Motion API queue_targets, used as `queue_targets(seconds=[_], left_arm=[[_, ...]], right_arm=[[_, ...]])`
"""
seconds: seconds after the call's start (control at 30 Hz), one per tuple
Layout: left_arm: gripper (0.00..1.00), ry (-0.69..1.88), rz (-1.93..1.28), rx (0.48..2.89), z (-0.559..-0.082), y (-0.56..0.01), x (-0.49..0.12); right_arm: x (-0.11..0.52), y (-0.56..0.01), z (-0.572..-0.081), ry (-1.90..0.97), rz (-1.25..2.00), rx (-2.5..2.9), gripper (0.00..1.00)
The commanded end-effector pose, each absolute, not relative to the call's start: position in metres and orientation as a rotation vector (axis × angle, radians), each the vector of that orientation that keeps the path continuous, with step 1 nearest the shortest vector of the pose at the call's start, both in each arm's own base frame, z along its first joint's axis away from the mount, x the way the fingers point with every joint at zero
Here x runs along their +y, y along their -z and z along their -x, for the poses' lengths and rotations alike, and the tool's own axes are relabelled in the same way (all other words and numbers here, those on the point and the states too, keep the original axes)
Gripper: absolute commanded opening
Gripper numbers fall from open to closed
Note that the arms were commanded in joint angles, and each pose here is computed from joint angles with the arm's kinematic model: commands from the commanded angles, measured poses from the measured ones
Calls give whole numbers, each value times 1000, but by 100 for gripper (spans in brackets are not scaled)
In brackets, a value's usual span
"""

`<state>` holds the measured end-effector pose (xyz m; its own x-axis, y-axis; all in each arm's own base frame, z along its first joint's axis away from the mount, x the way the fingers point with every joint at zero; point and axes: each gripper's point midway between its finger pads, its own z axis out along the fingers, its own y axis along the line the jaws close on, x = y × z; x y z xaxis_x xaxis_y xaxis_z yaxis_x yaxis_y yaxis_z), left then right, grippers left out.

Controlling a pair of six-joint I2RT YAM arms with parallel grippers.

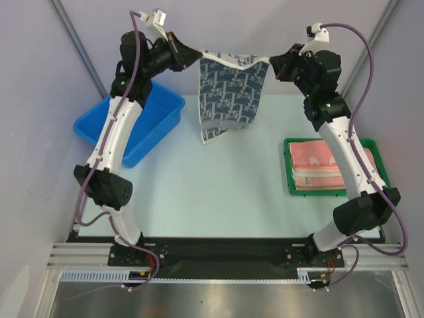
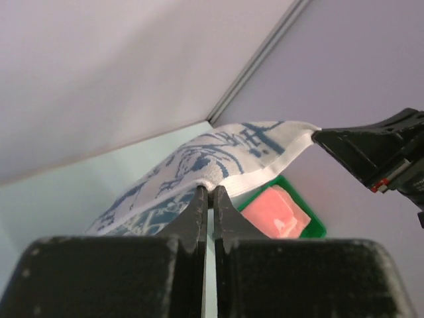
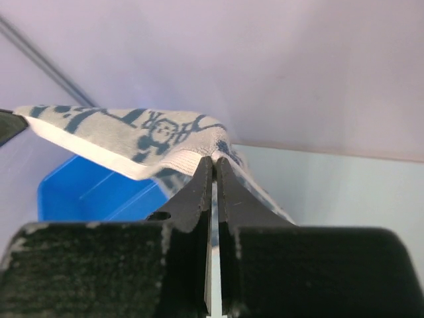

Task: Fold and stack the towels
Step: Flatten out the crumpled towel

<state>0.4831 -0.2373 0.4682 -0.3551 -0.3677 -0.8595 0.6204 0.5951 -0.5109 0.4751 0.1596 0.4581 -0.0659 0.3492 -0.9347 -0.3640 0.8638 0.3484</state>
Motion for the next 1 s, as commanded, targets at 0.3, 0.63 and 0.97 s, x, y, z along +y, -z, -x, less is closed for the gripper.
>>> queue_targets(seconds=[0.3, 0.63, 0.97], left_arm=[[0, 1061, -204, 1859, -302, -333, -211], [0, 907, -95, 2236, -198, -206, -173], [0, 897, -18, 2330, -169, -168, -160]], right_arm=[[182, -356, -296, -618, 152, 1922, 0], [185, -171, -163, -718, 33, 2480, 0], [194, -162, -135, -755, -30, 2468, 0]])
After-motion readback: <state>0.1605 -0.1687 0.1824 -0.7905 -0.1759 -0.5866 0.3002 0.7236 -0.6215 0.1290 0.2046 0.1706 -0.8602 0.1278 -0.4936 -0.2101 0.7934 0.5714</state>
